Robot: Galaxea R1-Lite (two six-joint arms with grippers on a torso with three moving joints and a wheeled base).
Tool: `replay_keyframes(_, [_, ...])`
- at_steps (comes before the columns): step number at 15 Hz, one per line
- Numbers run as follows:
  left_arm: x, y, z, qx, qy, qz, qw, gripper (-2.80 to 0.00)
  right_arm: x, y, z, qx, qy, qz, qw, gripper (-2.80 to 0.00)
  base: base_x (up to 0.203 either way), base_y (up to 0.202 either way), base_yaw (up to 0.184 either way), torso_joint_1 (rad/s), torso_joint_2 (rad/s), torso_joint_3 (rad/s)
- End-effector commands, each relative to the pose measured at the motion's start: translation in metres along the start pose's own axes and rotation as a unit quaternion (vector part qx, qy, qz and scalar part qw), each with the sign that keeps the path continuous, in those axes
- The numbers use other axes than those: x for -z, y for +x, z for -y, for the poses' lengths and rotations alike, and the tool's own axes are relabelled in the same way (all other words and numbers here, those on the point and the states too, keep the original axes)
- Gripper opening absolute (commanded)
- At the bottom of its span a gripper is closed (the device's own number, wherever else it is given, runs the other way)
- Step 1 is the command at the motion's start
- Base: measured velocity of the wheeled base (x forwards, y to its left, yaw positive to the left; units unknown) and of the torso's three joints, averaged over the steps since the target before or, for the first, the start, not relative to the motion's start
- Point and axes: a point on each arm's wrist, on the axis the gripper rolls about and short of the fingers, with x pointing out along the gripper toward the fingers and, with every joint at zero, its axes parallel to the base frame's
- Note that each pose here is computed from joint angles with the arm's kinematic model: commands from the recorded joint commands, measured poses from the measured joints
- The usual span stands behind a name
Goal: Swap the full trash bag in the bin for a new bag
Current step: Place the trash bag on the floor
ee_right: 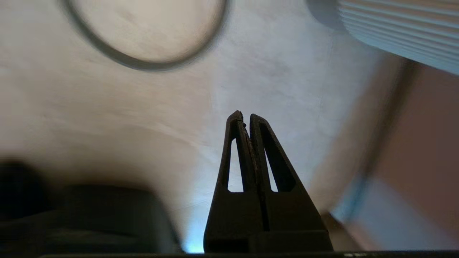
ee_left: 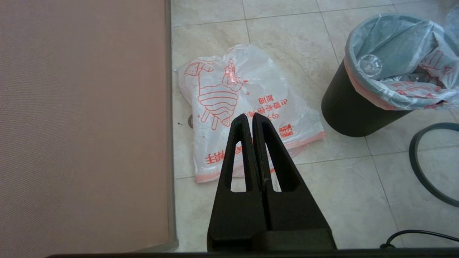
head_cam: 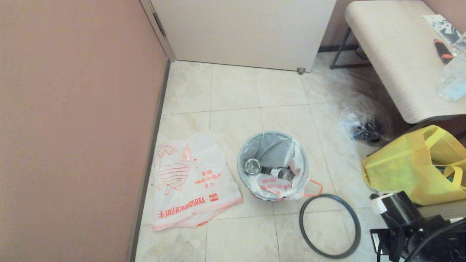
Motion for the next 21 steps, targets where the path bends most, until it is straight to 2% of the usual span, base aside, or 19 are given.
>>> replay_keyframes(1, [0.006,0.001,0.000,0.000,0.000,-0.011,0.9999,-2.80,0.000,-0.017,-0.003,-0.023,0.010,0.027,0.999,-2.80,0.000,0.000,0.000,0.000,0.00,0.000])
replay_keyframes(3, [0.006,0.001,0.000,0.000,0.000,-0.011,0.9999,-2.80,0.000,-0.022,-0.021,-0.063,0.009,0.037,0.997,-2.80,0.000,0.000,0.000,0.000,0.00,0.000])
replay_keyframes(7, [0.006,0.001,0.000,0.000,0.000,-0.012,0.9999,-2.80,-0.035,-0.010,-0.046,-0.126,0.032,0.072,0.989,-2.80,0.000,0.000,0.000,0.000,0.00,0.000])
replay_keyframes(12, [0.006,0.001,0.000,0.000,0.000,-0.011,0.9999,-2.80,-0.088,0.010,-0.049,-0.145,0.077,0.101,0.981,-2.80,0.000,0.000,0.000,0.000,0.00,0.000])
replay_keyframes(16, [0.006,0.001,0.000,0.000,0.000,-0.011,0.9999,-2.80,-0.089,0.025,-0.057,-0.145,0.065,0.080,0.984,-2.80,0.000,0.000,0.000,0.000,0.00,0.000])
replay_keyframes(17, [0.006,0.001,0.000,0.000,0.000,-0.011,0.9999,-2.80,-0.089,0.031,-0.061,-0.144,0.063,0.076,0.985,0.00,0.000,0.000,0.000,0.000,0.00,0.000])
replay_keyframes(21, [0.006,0.001,0.000,0.000,0.000,-0.011,0.9999,-2.80,-0.093,0.034,-0.069,-0.165,0.078,0.079,0.980,0.00,0.000,0.000,0.000,0.000,0.00,0.000])
